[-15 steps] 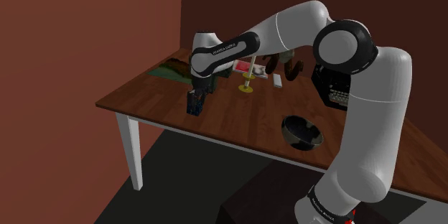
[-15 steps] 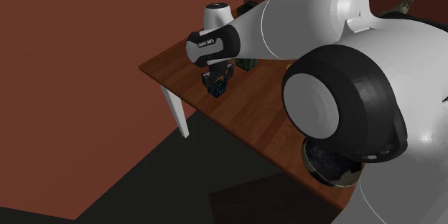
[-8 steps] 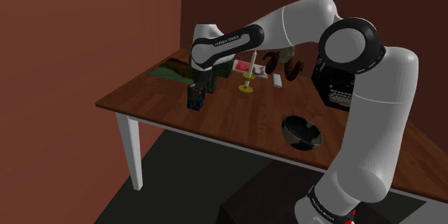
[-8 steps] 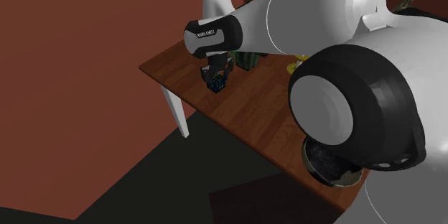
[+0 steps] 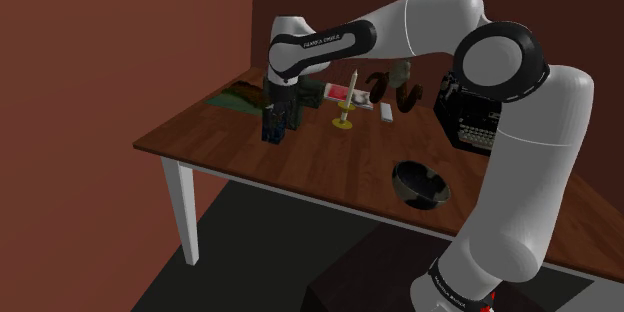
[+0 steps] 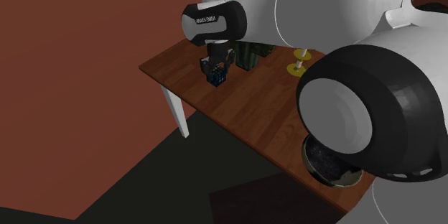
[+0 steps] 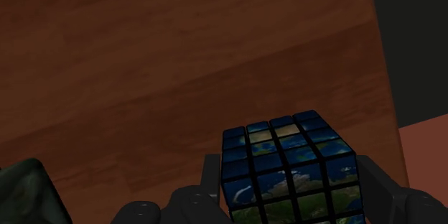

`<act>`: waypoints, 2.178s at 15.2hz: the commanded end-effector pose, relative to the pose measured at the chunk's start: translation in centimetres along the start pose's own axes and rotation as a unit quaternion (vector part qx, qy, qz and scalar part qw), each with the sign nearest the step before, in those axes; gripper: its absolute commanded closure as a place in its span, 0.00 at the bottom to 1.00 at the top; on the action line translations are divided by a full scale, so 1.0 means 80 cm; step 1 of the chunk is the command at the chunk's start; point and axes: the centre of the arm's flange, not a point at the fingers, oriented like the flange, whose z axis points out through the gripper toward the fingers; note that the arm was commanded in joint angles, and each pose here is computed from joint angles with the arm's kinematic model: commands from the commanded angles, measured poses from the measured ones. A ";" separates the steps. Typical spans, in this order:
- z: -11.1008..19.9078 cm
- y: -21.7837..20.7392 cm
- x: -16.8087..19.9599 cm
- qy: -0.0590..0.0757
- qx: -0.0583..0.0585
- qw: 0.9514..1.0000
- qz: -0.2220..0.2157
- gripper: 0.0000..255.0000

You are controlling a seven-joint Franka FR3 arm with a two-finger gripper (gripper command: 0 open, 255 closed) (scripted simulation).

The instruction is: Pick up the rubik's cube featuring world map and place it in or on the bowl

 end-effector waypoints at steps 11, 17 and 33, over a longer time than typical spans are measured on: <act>-0.080 -0.002 0.000 0.000 0.000 1.000 0.000 1.00; -0.120 -0.004 -0.001 0.000 0.000 1.000 0.000 1.00; -0.129 0.057 -0.241 0.000 0.000 1.000 0.000 1.00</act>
